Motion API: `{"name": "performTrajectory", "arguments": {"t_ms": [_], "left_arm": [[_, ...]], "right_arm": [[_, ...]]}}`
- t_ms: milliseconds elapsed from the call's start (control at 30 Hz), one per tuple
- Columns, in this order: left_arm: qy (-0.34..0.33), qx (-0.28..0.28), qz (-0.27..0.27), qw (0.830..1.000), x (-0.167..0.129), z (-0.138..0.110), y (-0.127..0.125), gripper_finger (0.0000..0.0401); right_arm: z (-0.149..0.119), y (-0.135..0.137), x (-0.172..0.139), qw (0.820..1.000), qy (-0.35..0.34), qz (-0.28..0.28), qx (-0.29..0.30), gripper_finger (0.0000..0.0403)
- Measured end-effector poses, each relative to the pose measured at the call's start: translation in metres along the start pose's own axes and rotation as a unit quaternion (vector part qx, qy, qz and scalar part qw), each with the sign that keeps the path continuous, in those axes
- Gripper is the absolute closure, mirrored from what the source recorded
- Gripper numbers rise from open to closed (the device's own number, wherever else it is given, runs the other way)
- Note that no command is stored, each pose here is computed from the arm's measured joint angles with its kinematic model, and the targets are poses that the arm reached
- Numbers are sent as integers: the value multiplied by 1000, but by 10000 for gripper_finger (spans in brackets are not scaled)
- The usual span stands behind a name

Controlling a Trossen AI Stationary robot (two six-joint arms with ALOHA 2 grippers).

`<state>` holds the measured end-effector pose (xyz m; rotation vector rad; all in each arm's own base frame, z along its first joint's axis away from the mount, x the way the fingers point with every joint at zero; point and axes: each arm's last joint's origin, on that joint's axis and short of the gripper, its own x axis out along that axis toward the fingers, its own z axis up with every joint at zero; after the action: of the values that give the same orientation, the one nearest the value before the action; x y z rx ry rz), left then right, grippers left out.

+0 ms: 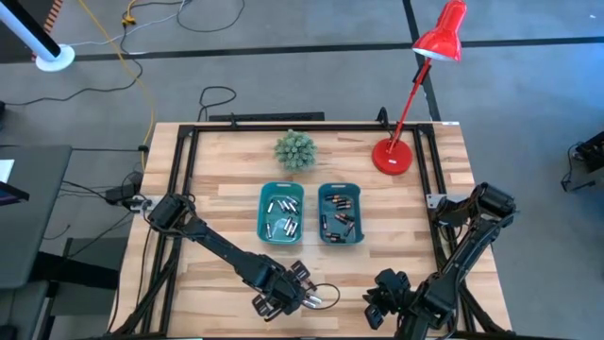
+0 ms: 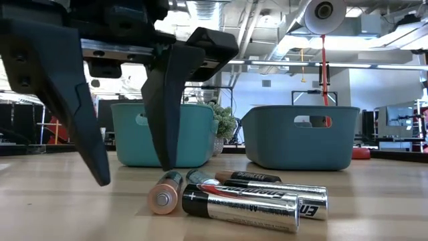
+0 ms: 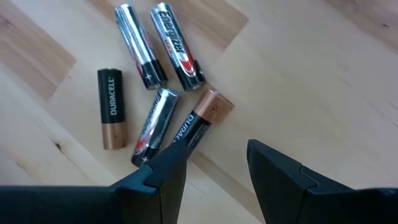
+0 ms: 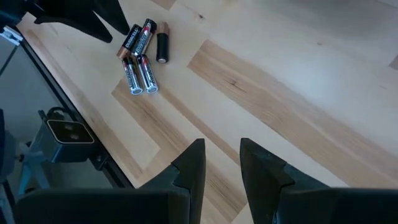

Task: Sort batteries
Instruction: Put the black battery into the blue bin

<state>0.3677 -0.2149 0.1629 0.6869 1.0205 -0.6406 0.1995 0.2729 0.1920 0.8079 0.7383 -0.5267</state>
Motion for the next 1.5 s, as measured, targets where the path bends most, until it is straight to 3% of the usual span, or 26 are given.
{"name": "performTrajectory", "arguments": {"t_ms": [500,967,1500], "left_arm": [[-7,25,2,1000,0,1,1,239],[-38,7,24,999,-1,7,6,239],[-31,16,-6,999,1,1,11,239]], "right_arm": [[0,1,0,1000,1,3,2,288],[0,1,0,1000,1,3,3,288],[-1,2,0,1000,2,8,6,288]]}}
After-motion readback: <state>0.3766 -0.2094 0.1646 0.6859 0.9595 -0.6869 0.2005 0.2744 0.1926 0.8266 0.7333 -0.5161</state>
